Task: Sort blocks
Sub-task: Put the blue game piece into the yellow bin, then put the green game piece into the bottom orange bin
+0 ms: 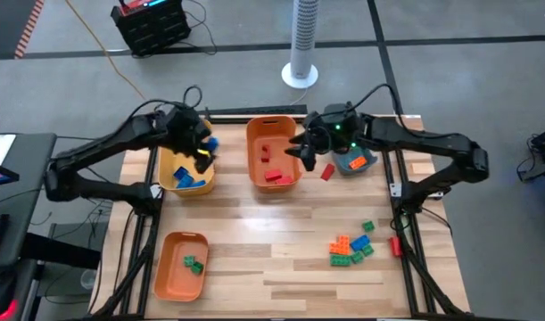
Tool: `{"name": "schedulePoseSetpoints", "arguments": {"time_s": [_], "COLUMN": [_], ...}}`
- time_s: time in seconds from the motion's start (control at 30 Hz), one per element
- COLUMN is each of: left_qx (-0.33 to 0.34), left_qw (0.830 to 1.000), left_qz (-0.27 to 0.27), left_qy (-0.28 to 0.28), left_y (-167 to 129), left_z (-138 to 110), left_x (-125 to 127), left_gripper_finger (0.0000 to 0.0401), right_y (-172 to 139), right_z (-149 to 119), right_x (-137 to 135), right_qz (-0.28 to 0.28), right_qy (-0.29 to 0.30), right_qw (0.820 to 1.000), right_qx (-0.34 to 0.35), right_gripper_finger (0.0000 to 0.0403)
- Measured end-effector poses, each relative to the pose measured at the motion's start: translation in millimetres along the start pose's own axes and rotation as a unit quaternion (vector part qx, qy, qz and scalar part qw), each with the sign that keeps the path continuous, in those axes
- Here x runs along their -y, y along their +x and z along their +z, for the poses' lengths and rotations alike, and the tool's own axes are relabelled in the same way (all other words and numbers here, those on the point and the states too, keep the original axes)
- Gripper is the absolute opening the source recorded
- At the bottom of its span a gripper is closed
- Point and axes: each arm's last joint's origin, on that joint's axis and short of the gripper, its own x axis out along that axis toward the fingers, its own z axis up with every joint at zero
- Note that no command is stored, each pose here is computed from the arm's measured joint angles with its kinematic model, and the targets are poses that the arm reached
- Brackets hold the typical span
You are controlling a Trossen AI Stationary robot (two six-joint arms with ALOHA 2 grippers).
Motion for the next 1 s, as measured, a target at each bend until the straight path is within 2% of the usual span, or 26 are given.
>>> {"name": "schedulePoseSetpoints", "arguments": {"time_s": [0.07, 0.17, 0.33, 0.5, 0.67, 0.8, 0.9, 1.0], "left_qx": [-0.045, -0.087, -0.158, -0.215, -0.201, -0.175, -0.153, -0.117], "left_qw": [0.997, 0.99, 0.978, 0.966, 0.971, 0.978, 0.982, 0.988], "left_qz": [0.053, 0.094, 0.112, 0.115, 0.095, 0.091, 0.087, 0.082], "left_qy": [-0.017, -0.052, -0.072, -0.085, -0.084, -0.073, -0.065, -0.061], "left_y": [0, 10, 46, 65, 60, 47, 34, 20], "left_z": [-11, -26, -55, -79, -71, -56, -43, -28], "left_x": [-8, -18, -29, -36, -35, -32, -29, -26], "left_gripper_finger": [0.0157, 0.0147, 0.0143, 0.0166, 0.0207, 0.0239, 0.025, 0.0251], "right_y": [-2, -1, 1, -7, -18, -23, -25, -26], "right_z": [-3, -4, -5, -10, -21, -37, -58, -83], "right_x": [1, 1, 5, 7, 6, -1, -10, -17], "right_qz": [-0.007, -0.008, -0.017, -0.031, -0.045, -0.052, -0.064, -0.092], "right_qy": [0.001, -0.007, 0.006, 0.025, 0.038, 0.048, 0.069, 0.1], "right_qw": [1.0, 1.0, 0.999, 0.998, 0.993, 0.981, 0.959, 0.929], "right_qx": [-0.016, -0.018, -0.029, -0.057, -0.106, -0.183, -0.269, -0.346], "right_gripper_finger": [0.0229, 0.0227, 0.0226, 0.0226, 0.0226, 0.0226, 0.0226, 0.0226]}}
